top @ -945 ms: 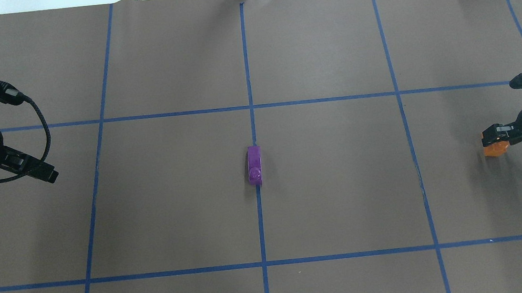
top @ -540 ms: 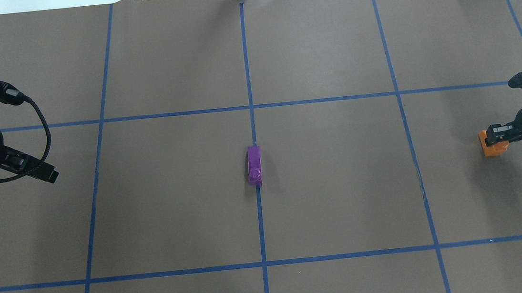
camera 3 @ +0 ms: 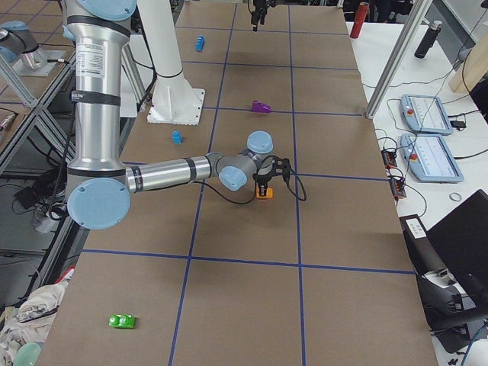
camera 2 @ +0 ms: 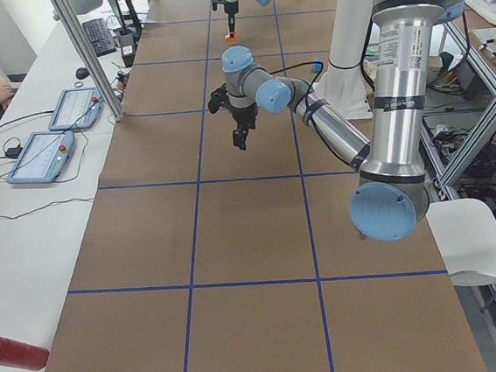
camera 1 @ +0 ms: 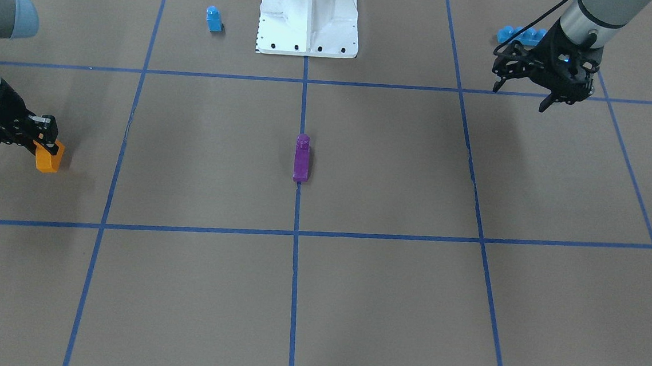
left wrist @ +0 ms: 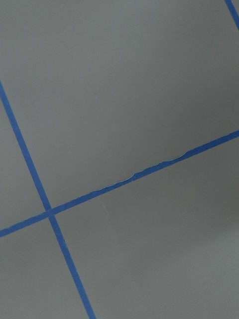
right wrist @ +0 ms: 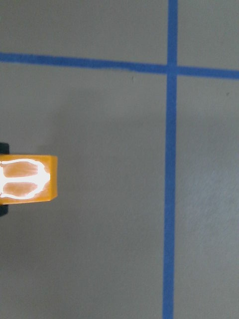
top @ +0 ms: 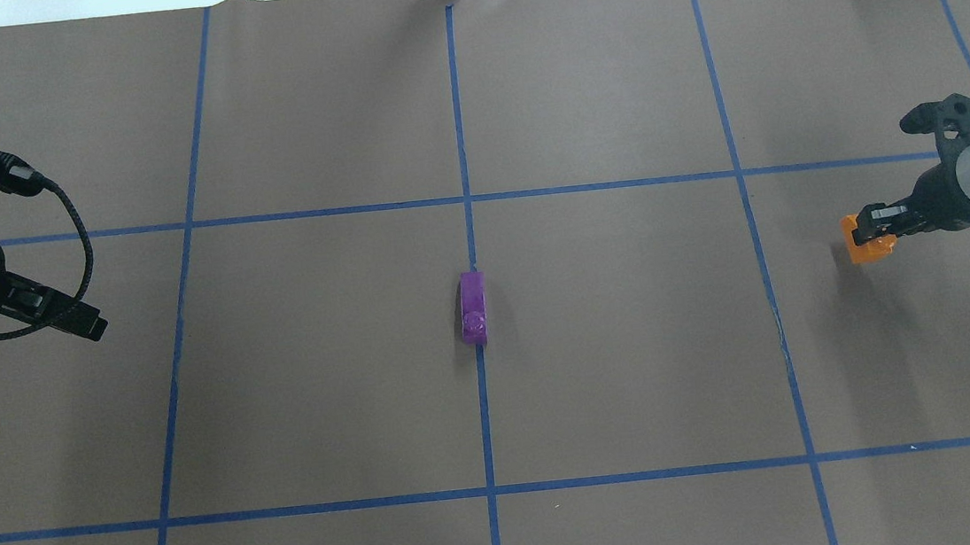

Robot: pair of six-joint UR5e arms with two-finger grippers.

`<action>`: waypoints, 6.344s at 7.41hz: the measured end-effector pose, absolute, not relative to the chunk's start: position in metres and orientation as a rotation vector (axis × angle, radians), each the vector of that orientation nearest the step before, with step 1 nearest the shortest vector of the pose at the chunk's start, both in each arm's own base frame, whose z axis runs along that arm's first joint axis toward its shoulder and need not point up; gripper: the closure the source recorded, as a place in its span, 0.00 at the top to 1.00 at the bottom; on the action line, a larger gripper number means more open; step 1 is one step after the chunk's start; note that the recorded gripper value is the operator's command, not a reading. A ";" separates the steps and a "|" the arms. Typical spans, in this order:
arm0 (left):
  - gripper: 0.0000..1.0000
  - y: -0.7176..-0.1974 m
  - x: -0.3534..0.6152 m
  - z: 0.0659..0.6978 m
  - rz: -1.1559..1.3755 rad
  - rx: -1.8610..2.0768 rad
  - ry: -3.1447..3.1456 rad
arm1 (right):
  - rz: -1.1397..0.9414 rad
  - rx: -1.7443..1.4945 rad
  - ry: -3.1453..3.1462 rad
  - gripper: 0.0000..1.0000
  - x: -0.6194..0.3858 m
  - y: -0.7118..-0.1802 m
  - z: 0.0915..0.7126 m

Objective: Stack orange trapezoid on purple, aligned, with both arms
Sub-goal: 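Carry the orange block with the right gripper over the purple block, then lower the orange block onto the purple block, aligning their edges, then open the right gripper and raise it away from the stack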

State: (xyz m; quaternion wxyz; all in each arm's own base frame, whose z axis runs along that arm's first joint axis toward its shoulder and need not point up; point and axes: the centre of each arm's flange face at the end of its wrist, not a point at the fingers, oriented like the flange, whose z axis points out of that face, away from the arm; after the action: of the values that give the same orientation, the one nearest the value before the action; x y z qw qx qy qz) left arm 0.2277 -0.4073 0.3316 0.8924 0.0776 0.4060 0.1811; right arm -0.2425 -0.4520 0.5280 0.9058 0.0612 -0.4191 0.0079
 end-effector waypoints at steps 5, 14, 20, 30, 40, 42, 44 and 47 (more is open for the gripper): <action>1.00 -0.411 0.183 0.378 0.414 0.162 0.778 | -0.039 0.073 -0.883 0.00 -0.360 -0.489 0.355; 1.00 -0.417 0.146 0.412 0.448 0.155 0.780 | 0.160 0.057 -0.854 0.00 -0.575 -0.410 0.174; 1.00 -0.421 0.149 0.418 0.444 0.144 0.778 | 0.153 0.059 -0.848 0.00 -0.582 -0.403 0.164; 1.00 -0.424 0.151 0.424 0.442 0.135 0.776 | 0.149 0.103 -0.792 0.00 -0.614 -0.392 0.175; 1.00 -0.433 0.081 0.464 0.200 0.084 0.741 | 0.186 0.004 -0.816 1.00 -0.505 -0.479 0.148; 1.00 -0.444 0.025 0.502 0.193 0.108 0.715 | 0.117 0.013 -0.792 1.00 -0.433 -0.508 0.161; 1.00 -0.431 -0.013 0.552 0.192 0.078 0.700 | 0.032 0.025 -0.778 1.00 -0.340 -0.532 0.223; 1.00 -0.408 -0.038 0.578 0.166 0.075 0.731 | -0.133 0.060 -0.732 1.00 -0.177 -0.554 0.359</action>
State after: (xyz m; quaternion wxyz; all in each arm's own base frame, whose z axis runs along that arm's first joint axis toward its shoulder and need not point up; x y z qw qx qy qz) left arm -0.0384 -0.4076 0.5775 0.9299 0.0368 0.3568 0.0810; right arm -0.1773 -0.5545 0.3595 0.9311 0.0294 -0.3577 -0.0652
